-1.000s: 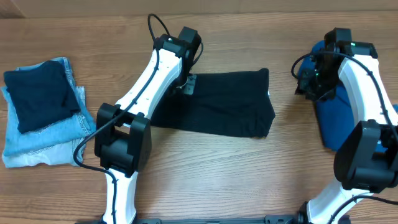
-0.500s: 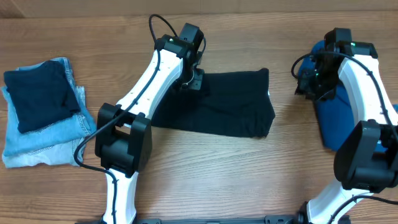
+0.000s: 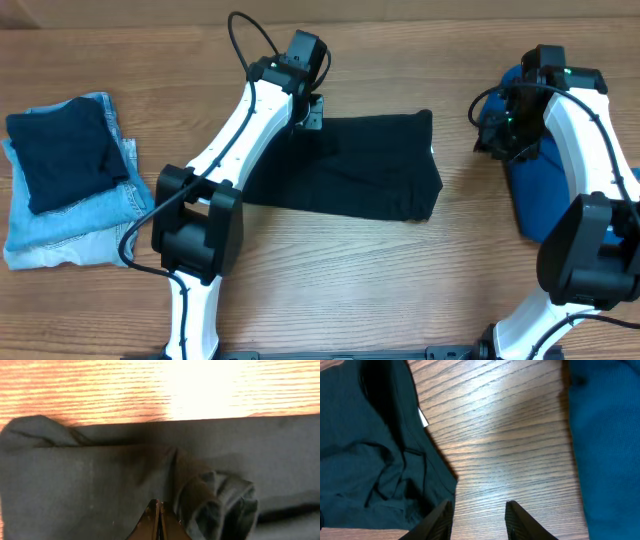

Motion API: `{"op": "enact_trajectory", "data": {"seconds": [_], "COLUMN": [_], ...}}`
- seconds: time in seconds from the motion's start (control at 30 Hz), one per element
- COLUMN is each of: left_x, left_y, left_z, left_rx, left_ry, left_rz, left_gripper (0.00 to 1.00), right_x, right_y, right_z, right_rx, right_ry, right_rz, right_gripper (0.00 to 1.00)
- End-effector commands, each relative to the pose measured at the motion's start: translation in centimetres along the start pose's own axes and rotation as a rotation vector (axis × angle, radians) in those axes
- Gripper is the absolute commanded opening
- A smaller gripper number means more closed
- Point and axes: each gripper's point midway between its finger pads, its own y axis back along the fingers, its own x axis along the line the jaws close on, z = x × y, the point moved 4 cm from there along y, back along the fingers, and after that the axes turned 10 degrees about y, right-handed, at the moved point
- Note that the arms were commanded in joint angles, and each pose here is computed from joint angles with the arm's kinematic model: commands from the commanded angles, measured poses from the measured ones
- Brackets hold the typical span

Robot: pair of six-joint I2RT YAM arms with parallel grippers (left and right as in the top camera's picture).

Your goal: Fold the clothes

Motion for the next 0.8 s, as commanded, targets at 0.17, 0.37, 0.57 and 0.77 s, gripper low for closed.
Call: {"op": "enact_trajectory", "data": {"seconds": [0.17,0.37,0.57,0.77], "left_x": [-2.3,-4.0,-1.8,2.1], "left_y": [-3.3,-4.0,0.8,1.4], "left_z": [-0.9,-1.0,3.1,2.2], "left_rx": [0.002,-0.042,-0.112,-0.004], "left_ry": [0.044,0.023,0.001,0.04], "left_rz": [-0.178,-0.248,-0.218,-0.137], "left_gripper": [0.04,0.12,0.28,0.29], "right_x": [0.3,1.0,2.2,3.5], "right_y": [0.9,0.9,-3.0,-7.2], "right_z": [0.4,-0.5,-0.5,-0.7], "right_rx": [-0.031,0.013,0.025,-0.001], "right_ry": [0.009,0.001,0.014,0.075], "right_rz": [0.017,0.075,0.186,0.267], "right_gripper": [0.38,0.51,0.79,0.93]}}
